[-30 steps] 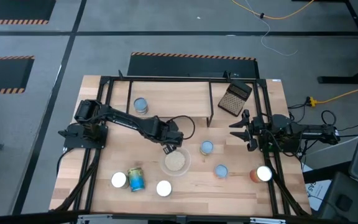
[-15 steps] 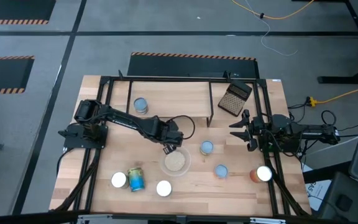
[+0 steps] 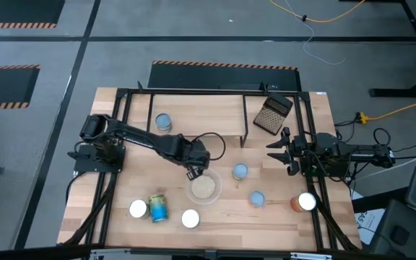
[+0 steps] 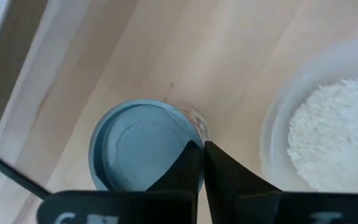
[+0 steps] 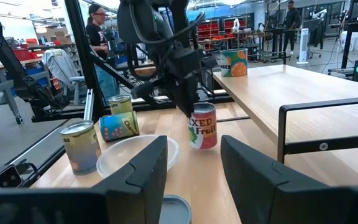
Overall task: Pick and place cans onto a shelf
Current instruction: Put the canned mixed fruit on the shelf
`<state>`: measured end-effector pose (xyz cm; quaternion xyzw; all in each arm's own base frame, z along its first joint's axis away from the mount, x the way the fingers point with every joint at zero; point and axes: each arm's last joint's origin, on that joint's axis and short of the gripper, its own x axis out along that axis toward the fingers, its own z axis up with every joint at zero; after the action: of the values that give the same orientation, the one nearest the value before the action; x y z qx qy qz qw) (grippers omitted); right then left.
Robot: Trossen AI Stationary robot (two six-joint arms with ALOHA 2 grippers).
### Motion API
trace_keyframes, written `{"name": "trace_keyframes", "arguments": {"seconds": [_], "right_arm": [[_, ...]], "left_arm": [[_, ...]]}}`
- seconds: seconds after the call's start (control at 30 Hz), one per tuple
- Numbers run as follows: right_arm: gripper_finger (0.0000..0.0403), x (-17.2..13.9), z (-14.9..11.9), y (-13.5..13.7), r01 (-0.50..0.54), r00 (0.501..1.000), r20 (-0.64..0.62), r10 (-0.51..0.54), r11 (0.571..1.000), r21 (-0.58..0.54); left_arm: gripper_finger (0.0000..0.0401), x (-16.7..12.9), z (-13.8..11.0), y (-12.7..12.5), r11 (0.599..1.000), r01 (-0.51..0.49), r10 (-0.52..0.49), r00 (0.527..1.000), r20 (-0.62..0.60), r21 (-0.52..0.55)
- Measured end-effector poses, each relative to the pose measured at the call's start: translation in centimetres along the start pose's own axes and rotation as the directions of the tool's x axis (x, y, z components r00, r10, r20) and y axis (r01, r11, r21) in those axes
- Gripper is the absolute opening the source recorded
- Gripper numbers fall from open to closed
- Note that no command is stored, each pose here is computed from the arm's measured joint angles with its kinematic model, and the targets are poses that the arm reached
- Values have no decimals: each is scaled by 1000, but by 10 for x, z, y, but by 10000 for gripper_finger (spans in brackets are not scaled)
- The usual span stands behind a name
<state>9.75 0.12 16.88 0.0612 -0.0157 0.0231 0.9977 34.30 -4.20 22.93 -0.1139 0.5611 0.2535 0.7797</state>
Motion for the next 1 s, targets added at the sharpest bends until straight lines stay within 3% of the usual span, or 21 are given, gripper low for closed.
{"name": "trace_keyframes", "arguments": {"seconds": [0.27, 0.5, 1.0], "right_arm": [[155, 0, 0, 0, 0, 1000, 0, 0, 1000, 0], [155, 0, 0, 0, 0, 1000, 1, 0, 1000, 0], [155, 0, 0, 0, 0, 1000, -3, 0, 1000, 0]], "left_arm": [[4, -19, -1, 4, 986, 123, -122, 992, -16, 114], [3, -40, -2, 7, 936, 256, -260, 966, -14, 240], [8, -87, 8, 39, 885, 255, -344, 922, 180, 389]]}}
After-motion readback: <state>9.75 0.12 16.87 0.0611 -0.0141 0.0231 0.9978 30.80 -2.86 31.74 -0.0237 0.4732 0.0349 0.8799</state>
